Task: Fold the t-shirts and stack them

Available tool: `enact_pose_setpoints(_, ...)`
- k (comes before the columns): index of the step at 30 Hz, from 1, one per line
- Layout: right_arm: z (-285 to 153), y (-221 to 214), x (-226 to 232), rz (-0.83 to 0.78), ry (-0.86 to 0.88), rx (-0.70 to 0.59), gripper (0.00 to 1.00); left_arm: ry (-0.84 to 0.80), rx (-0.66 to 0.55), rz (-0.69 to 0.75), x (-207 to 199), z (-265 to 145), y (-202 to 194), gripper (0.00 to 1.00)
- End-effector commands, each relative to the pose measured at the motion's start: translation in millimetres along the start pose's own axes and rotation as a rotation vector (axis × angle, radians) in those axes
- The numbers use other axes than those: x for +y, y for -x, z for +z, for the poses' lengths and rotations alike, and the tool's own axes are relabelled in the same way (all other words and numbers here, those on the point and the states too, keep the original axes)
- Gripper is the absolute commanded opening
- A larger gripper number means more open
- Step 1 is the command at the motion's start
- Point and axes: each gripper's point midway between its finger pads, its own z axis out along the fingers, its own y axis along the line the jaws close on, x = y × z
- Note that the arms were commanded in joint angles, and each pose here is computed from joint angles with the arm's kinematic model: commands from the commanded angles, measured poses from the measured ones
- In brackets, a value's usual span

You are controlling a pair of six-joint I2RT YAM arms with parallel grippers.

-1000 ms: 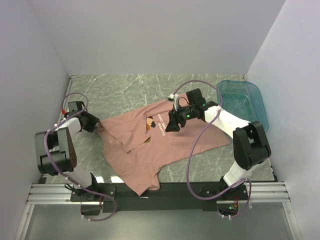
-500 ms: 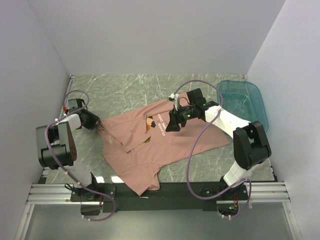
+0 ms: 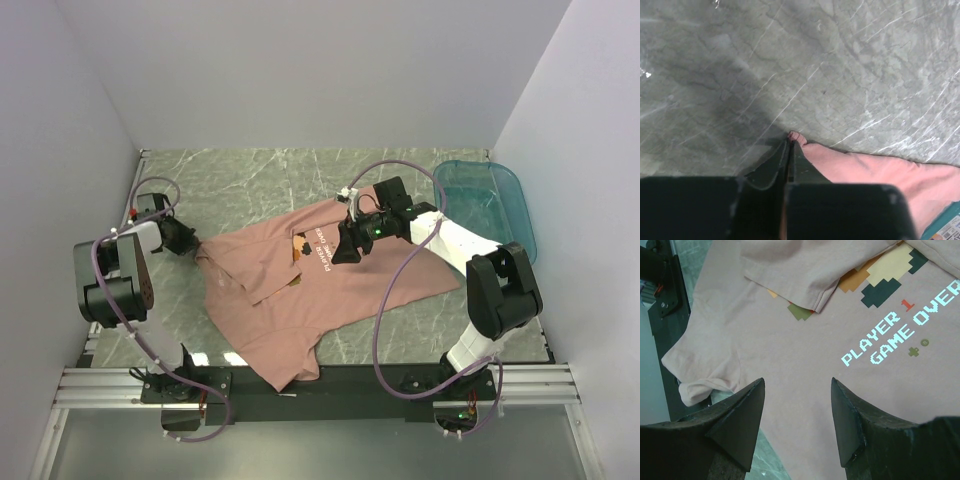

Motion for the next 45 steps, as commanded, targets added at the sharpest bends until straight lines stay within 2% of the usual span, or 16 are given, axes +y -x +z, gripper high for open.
enact_pose_setpoints(1,-12.4,21.0,5.6,-0.051,0.003,-0.051,0.62,-0.006,-0.016,0.024,-4.1,0.1,11.6,0.00)
enact_pose_setpoints(10,-15.4,20.4,3.4,-0.042,0.004,-0.051,0.62,0.036,-0.128,0.019,-11.2,-1.9,67.4,0.00)
enact_pose_setpoints(16,-22.9,18.7,-11.8,-0.037,-0.066,-0.039,0.63,0.068,-0.123,0.032,-24.4,22.6,96.8,0.00)
enact_pose_setpoints(19,-29.5,17.0,-29.1,-0.026,-0.152,-0.021,0.62,0.078,-0.130,0.036,-31.7,35.1,112.8,0.00)
enact_pose_setpoints(21,-40.5,16.7,-53.4,0.004,-0.273,-0.014,0.60,0.092,-0.116,0.038,-31.1,47.5,116.3,0.00)
enact_pose_setpoints(28,-74.8,21.4,-136.0,0.212,-0.623,-0.027,0.60,0.075,-0.132,0.052,-50.5,63.9,144.5,0.00)
enact_pose_setpoints(29,-81.4,41.7,-144.7,0.217,-0.656,-0.053,0.60,0.075,-0.132,0.054,-51.5,64.0,145.7,0.01)
enact_pose_setpoints(31,-72.4,27.5,-167.6,0.358,-0.679,0.002,0.61,0.056,-0.134,0.053,-54.9,61.9,151.8,0.09)
enact_pose_setpoints(32,-76.6,49.6,-177.3,0.366,-0.685,-0.035,0.60,0.048,-0.140,0.054,-56.7,59.0,154.4,0.16)
enact_pose_setpoints(33,-65.4,31.9,-190.4,0.473,-0.674,0.006,0.59,0.045,-0.148,0.055,-56.4,55.9,156.4,0.31)
enact_pose_setpoints(36,-65.3,52.4,-211.5,0.544,-0.695,-0.034,0.58,-0.003,-0.233,0.066,-69.2,25.4,177.1,0.50)
enact_pose_setpoints(39,-66.9,54.6,-238.9,0.599,-0.756,-0.092,0.59,-0.053,-0.323,0.061,-78.0,-17.9,194.0,0.60)
enact_pose_setpoints(41,-79.9,55.0,-254.0,0.628,-0.834,-0.117,0.60,-0.117,-0.381,0.050,-85.6,-52.2,199.7,0.64)
enact_pose_setpoints(42,-81.8,53.0,-259.2,0.645,-0.849,-0.125,0.61,-0.121,-0.370,0.042,-78.5,-55.0,190.8,0.66)
enact_pose_setpoints(43,-89.4,51.8,-265.9,0.659,-0.877,-0.140,0.61,-0.174,-0.413,0.049,-88.5,-79.3,195.2,0.67)
enact_pose_setpoints(45,-95.2,43.5,-274.5,0.682,-0.914,-0.137,0.61,-0.216,-0.369,0.060,-85.2,-83.5,172.7,0.68)
